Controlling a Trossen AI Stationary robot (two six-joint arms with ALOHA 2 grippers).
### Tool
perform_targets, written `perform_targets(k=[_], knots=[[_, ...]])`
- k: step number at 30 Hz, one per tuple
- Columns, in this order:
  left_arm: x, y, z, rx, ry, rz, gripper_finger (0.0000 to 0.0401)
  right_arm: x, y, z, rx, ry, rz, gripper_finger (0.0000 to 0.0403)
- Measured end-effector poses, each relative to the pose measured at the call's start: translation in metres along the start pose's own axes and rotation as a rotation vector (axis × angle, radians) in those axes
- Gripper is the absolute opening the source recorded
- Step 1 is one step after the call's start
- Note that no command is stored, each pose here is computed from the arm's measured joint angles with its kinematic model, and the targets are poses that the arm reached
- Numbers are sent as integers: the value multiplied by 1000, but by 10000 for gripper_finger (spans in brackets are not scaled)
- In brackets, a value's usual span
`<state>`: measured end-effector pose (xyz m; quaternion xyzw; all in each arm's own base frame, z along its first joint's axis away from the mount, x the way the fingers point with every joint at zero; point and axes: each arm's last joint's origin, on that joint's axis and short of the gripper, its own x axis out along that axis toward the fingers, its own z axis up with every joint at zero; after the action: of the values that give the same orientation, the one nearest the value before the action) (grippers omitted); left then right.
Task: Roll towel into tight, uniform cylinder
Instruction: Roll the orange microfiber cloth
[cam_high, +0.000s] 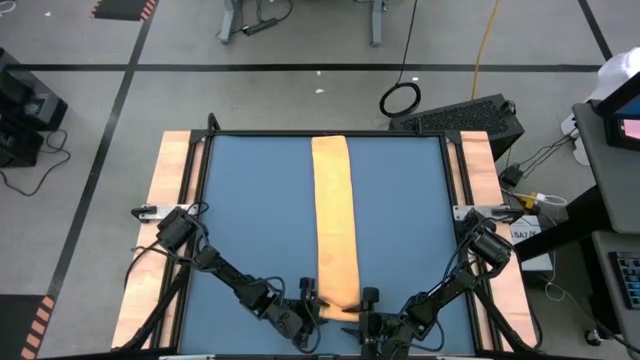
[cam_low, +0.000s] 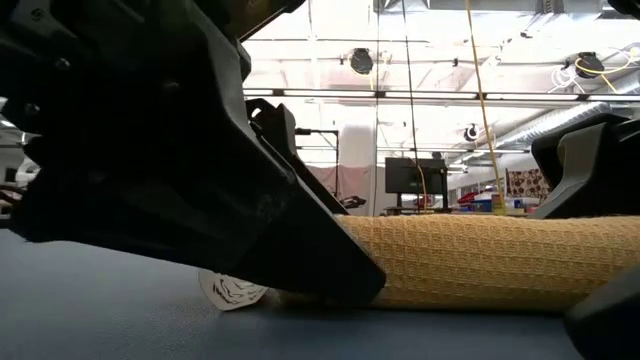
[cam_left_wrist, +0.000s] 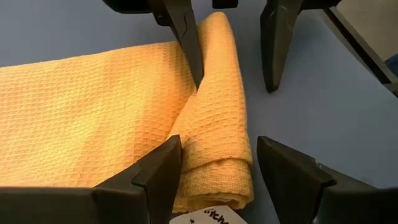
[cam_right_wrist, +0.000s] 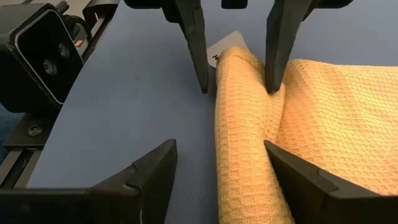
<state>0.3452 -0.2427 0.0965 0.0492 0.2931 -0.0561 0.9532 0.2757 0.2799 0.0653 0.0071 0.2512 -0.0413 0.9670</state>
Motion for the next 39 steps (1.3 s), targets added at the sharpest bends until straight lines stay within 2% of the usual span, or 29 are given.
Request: perform_targets(k=[5, 10, 15, 21, 26, 31, 39], knots=[[0, -1, 0, -24, 1, -1, 182, 0, 0, 0, 2, 0, -1, 219], [-1, -3, -1, -21, 7, -23, 102, -1, 0, 3, -3, -17, -8, 227], [-2, -3, -2, -53, 25, -35, 21, -9, 1, 14, -114, -31, -1, 264], [-2, -4, -3, -173, 35, -36, 30, -40, 14, 30, -281, -111, 0, 318], [-3, -5, -2, -264, 46, -75, 31, -53, 23, 21, -406, -108, 19, 329], [-4, -6, 1, -357, 66, -132, 31, -46, 22, 6, -376, -67, 8, 309], [-6, -6, 2, -459, 81, -164, 31, -28, 21, 2, -308, -94, 19, 280]])
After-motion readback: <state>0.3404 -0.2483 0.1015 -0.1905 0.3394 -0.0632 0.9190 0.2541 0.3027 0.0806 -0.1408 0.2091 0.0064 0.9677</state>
